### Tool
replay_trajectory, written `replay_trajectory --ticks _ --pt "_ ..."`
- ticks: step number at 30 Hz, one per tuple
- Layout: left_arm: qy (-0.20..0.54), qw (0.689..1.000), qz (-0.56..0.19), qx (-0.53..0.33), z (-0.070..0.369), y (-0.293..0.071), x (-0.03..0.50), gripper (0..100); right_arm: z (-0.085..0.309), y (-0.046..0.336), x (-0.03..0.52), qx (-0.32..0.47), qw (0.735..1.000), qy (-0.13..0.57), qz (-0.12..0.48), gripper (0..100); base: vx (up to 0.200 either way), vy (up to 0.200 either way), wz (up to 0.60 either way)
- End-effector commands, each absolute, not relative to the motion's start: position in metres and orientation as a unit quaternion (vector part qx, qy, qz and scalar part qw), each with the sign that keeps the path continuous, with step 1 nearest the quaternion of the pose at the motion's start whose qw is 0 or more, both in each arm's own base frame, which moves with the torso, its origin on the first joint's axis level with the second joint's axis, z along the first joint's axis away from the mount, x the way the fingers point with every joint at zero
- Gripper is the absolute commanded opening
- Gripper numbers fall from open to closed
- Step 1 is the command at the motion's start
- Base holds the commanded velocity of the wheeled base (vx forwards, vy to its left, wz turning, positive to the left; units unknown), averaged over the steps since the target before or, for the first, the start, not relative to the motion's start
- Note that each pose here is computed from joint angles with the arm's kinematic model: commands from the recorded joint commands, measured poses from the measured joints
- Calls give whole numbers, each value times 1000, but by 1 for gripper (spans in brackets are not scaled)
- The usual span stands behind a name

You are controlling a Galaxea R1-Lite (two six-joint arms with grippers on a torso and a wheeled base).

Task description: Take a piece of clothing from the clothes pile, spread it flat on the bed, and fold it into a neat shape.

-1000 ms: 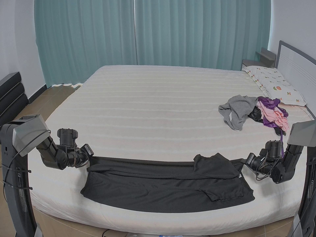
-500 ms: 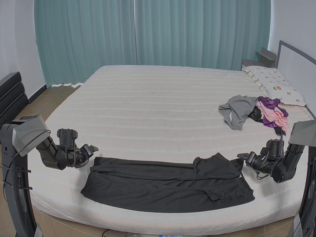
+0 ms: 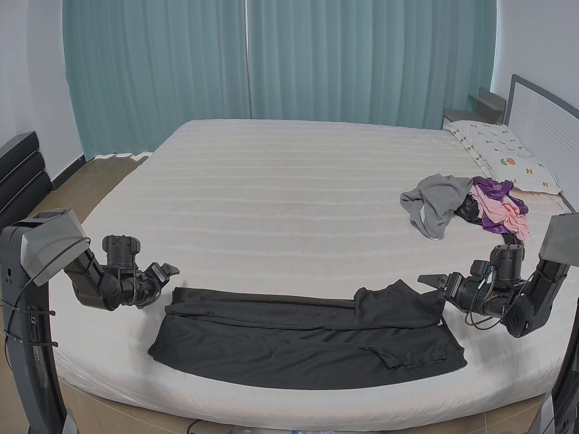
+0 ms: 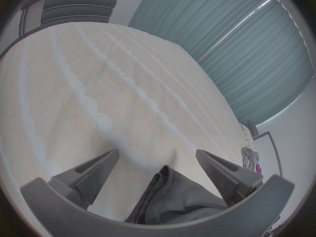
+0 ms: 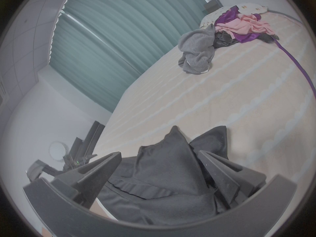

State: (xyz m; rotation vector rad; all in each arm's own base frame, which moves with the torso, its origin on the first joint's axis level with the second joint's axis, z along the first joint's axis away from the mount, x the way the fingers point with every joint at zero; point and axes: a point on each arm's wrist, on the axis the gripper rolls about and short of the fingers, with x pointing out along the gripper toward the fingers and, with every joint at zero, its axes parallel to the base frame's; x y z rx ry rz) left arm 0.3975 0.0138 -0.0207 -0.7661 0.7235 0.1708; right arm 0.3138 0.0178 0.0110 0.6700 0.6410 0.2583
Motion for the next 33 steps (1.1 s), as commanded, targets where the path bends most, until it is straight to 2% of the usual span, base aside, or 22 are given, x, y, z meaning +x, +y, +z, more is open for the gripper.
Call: replay_trajectory --ticks 1,13,14,24,33 --pt "345 860 82 -366 -20 14 397 100 -12 21 313 291 884 339 136 100 0 0 0" --pt "344 861 83 -366 -20 14 397 100 -40 22 314 271 886 351 138 100 0 0 0" --pt "344 861 83 -366 -20 14 397 100 -42 21 314 271 886 352 136 0 0 0 0" --pt "344 861 83 -366 -20 14 397 100 -30 7 304 276 896 326 123 0 0 0 0" --pt "344 861 83 -367 -20 14 397 100 -25 4 283 279 893 333 115 0 0 0 0"
